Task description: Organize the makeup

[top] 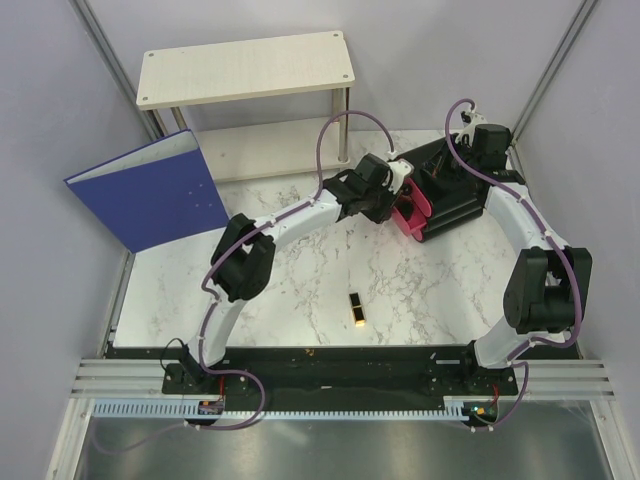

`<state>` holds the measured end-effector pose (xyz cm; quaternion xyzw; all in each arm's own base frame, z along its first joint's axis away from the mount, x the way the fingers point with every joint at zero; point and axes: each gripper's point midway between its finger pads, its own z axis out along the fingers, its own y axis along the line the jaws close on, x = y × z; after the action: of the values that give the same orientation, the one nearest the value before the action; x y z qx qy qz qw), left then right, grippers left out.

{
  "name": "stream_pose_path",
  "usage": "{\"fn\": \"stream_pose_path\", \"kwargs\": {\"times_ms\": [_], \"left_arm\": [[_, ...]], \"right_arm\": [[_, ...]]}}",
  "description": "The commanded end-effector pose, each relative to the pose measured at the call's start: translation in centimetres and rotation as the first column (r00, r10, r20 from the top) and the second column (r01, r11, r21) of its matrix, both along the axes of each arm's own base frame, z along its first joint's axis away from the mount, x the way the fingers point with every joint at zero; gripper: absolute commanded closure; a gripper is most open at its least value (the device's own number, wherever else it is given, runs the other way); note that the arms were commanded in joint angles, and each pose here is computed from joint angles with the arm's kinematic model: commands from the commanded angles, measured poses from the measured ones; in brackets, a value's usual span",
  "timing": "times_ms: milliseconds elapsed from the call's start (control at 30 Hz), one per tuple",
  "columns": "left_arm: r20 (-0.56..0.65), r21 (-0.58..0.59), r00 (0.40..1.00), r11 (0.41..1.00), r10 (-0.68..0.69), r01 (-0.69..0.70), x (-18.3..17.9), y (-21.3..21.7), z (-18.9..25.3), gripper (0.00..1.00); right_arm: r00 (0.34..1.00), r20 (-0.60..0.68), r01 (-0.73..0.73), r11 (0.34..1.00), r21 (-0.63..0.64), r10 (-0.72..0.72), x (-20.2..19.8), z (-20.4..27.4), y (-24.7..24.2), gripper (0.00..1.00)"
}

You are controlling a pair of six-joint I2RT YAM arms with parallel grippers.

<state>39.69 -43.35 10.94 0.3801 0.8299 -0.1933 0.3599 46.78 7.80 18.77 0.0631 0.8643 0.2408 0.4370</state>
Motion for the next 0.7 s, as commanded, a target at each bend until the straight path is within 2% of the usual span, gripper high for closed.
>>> {"fn": "stream_pose_path", "kwargs": {"times_ms": [0,233,367,433,467,600,633,667], "left_arm": [[0.041,-0.273,0.999,0.962,0.018,-0.006,2.0,-5.1,6.3,0.98],[0.008,-0.383,1.000,0.924,0.027,-0.022,2.8,-7.3,7.5,0.98],[-0.017,-0.394,1.000,0.919,0.012,-0.018,2.5,-7.8,7.0,0.98],[-0.038,-0.410,0.999,0.912,0.008,-0.023,2.2,-8.0,7.0,0.94],[-0.040,-0.434,0.999,0.901,-0.009,-0.009,2.0,-8.3,7.4,0.85],[-0.085,-0.467,0.996,0.884,-0.028,-0.015,1.3,-8.7,7.6,0.67],[-0.084,-0.465,0.996,0.885,-0.024,-0.018,1.2,-8.4,7.8,0.59],[-0.078,-0.462,0.997,0.886,-0.013,-0.025,1.2,-8.1,8.0,0.54]], "right_arm": [[0.739,-0.672,-0.038,0.994,-0.103,-0.041,-14.1,-15.7,-1.6,1.00],[0.738,-0.674,-0.044,0.994,-0.104,-0.038,-14.4,-15.8,-1.6,1.00],[0.742,-0.669,-0.045,0.993,-0.106,-0.038,-14.4,-15.5,-1.6,1.00],[0.741,-0.671,-0.044,0.994,-0.101,-0.035,-14.3,-15.5,-1.6,1.00],[0.742,-0.670,-0.043,0.994,-0.101,-0.036,-14.3,-15.5,-1.6,1.00],[0.743,-0.668,-0.044,0.994,-0.101,-0.035,-14.3,-15.5,-1.6,1.00],[0.741,-0.670,-0.044,0.994,-0.101,-0.035,-14.3,-15.5,-1.6,1.00],[0.742,-0.669,-0.046,0.994,-0.101,-0.034,-14.3,-15.5,-1.6,1.00]]}}
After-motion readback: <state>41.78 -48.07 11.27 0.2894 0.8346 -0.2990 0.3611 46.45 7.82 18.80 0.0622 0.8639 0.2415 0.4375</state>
